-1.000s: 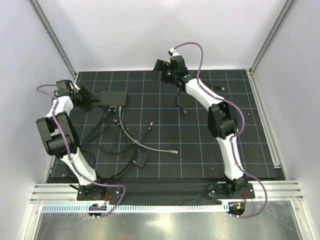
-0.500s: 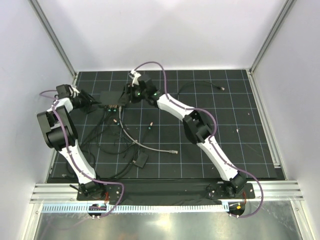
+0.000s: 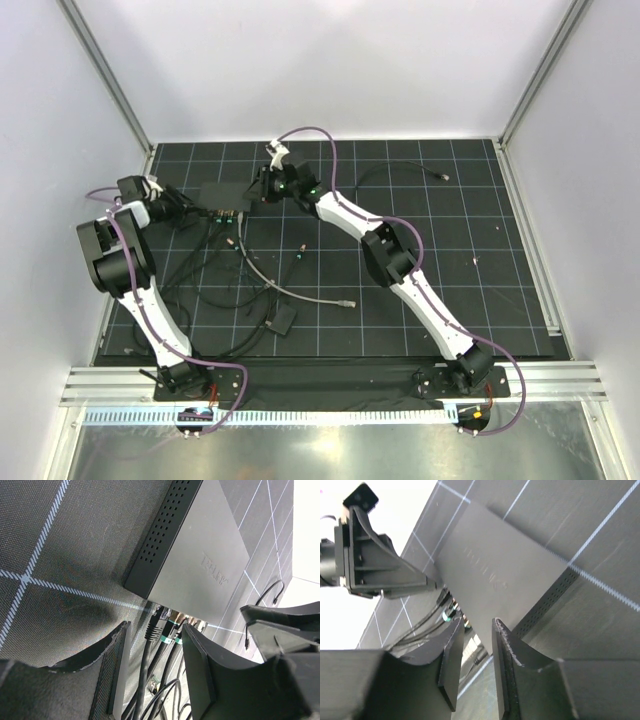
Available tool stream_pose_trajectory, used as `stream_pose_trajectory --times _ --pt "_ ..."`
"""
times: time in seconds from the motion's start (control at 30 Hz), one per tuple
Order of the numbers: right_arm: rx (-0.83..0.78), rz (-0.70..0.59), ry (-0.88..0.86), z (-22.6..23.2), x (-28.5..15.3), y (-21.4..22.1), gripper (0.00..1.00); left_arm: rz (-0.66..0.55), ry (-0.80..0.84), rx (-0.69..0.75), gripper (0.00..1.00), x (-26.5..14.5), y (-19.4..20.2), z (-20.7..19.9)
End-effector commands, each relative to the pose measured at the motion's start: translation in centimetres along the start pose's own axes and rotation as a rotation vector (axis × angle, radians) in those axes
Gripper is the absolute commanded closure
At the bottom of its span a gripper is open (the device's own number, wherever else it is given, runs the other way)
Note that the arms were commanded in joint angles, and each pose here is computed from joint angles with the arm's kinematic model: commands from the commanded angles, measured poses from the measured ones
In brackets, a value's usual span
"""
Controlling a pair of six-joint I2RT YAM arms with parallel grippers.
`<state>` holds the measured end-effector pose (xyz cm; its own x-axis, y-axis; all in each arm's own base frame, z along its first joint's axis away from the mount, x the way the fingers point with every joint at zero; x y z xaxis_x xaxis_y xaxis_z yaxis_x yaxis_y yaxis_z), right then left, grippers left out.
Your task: Pull the plug from the switch port
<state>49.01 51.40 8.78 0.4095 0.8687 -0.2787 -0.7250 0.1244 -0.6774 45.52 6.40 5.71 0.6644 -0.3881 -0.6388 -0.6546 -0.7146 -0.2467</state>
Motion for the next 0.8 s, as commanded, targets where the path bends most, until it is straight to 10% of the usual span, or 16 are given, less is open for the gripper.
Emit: stream_pose_trajectory --times 0.0,0.77 --pt "-0.027 -0.100 -0.064 2.2 0.6 -2.5 0.66 -0.008 0.044 0.000 0.51 0.1 -0.3 -0.3" --pt "0.055 -0.071 -0.010 -0.6 1.8 0.1 0.78 0.030 0.073 -0.082 0.52 1.9 1.1 0.3"
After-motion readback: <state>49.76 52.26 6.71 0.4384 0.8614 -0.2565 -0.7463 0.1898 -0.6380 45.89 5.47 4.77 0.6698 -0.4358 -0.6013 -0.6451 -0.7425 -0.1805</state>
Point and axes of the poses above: each gripper's point midway between its finger pads, its own x axis out along the fingers, its own z axis along the line the jaws close on, y = z × x, the point moved 2 cm from there along -x, back along the fingers, and after that the axes turned 2 degrees about x, right-handed, at the moved point
